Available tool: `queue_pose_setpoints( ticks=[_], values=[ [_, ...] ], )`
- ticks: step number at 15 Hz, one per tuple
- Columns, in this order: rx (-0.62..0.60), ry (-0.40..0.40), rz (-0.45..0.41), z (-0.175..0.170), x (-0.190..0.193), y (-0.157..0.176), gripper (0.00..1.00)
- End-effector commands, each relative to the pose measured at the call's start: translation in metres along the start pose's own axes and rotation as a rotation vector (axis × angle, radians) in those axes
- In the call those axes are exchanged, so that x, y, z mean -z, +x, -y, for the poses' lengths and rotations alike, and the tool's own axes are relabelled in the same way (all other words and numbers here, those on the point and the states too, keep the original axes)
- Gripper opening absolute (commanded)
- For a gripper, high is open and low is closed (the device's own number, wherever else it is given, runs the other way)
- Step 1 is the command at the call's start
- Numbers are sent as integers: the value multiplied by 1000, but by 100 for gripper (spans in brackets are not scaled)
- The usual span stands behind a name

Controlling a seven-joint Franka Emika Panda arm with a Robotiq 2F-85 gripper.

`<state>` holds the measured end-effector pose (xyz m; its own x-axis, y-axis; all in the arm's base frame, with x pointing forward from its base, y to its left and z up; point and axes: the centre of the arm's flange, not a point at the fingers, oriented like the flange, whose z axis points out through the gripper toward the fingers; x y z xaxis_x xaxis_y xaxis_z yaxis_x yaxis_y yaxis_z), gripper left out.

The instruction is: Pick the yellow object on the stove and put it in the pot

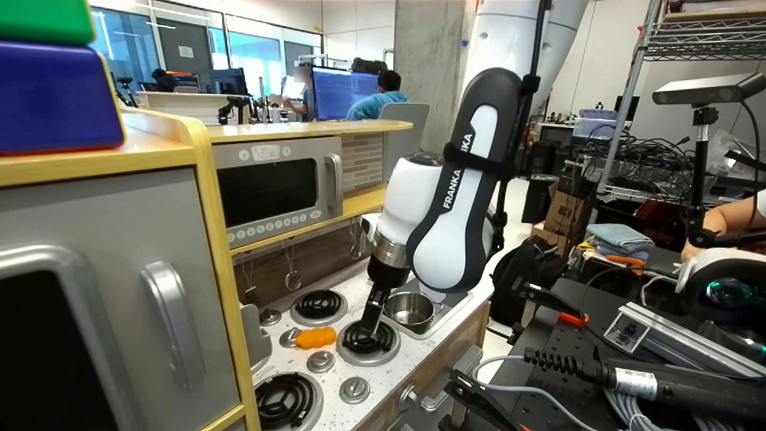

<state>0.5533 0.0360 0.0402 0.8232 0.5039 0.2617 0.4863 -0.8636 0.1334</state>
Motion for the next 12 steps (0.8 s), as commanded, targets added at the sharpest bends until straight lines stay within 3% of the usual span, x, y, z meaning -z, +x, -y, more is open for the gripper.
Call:
queue_pose_setpoints(
  ticks=[1, 5, 12],
  values=[
    [-7, 55, -181, 10, -27, 16, 100],
    [15, 79, -332, 29, -37, 27, 100],
    [25, 46, -400, 8, -48, 75, 100]
  ],
)
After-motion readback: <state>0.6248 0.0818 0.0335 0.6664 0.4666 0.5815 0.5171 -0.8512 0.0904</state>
